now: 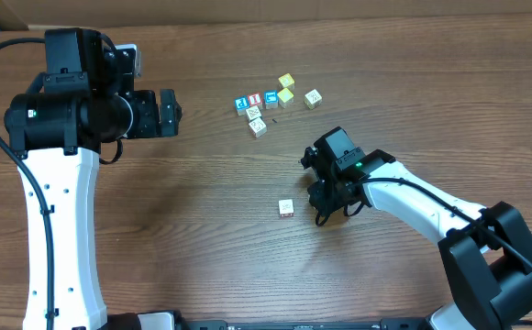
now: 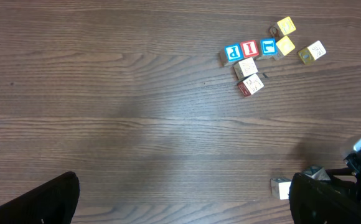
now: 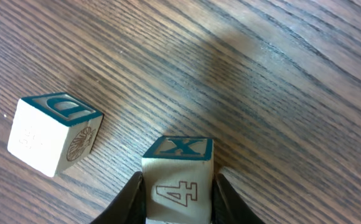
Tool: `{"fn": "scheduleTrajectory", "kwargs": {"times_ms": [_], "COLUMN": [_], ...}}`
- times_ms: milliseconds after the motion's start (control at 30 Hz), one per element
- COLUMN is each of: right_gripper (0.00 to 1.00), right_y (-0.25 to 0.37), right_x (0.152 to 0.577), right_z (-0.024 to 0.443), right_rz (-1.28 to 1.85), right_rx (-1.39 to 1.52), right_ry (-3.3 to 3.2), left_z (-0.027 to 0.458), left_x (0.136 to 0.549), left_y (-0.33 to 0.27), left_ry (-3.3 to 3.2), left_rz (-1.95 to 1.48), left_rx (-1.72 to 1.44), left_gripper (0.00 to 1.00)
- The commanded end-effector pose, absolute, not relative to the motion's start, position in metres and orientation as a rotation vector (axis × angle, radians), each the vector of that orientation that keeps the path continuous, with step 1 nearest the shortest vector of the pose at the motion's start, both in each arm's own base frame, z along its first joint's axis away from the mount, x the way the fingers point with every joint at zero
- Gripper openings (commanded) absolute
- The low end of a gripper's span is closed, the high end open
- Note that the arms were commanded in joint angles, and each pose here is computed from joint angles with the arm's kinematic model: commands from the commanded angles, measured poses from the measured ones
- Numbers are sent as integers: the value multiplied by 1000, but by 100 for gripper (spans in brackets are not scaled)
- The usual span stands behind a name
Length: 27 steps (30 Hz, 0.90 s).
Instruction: Flip 3 blocks
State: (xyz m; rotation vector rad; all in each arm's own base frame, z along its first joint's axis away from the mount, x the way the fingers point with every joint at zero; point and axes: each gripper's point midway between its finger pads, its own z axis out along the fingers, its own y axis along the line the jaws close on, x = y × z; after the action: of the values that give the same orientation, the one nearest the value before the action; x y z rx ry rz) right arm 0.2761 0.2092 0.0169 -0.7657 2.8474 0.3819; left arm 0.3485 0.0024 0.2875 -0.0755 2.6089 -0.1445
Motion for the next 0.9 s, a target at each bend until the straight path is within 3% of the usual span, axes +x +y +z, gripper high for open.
{"fn": "scheduleTrajectory", "kwargs": {"times_ms": [0, 367, 600, 800, 833, 867], "right_gripper": [20, 16, 29, 29, 34, 52], "right_y": [208, 217, 213, 207, 208, 211], "right_x": [273, 251, 220, 208, 207, 208], "right_z": [19, 132, 117, 83, 79, 77], "right_rz": [377, 407, 312, 287, 306, 327], "right_rx": [-719, -330, -186, -129, -131, -134], "right_ry": [2882, 3094, 3235, 3277, 3276, 3269], "left_z": [296, 296, 296, 296, 296, 296], "left_x": [351, 351, 351, 351, 351, 351], "left_y": [3, 3, 3, 3, 3, 3], "left_ry": [2581, 2581, 2581, 2581, 2581, 2581], "left_rz": [-142, -142, -142, -142, -142, -142], "left_rx": [-85, -85, -85, -85, -85, -85], "left_gripper": [100, 100, 100, 100, 100, 100]}}
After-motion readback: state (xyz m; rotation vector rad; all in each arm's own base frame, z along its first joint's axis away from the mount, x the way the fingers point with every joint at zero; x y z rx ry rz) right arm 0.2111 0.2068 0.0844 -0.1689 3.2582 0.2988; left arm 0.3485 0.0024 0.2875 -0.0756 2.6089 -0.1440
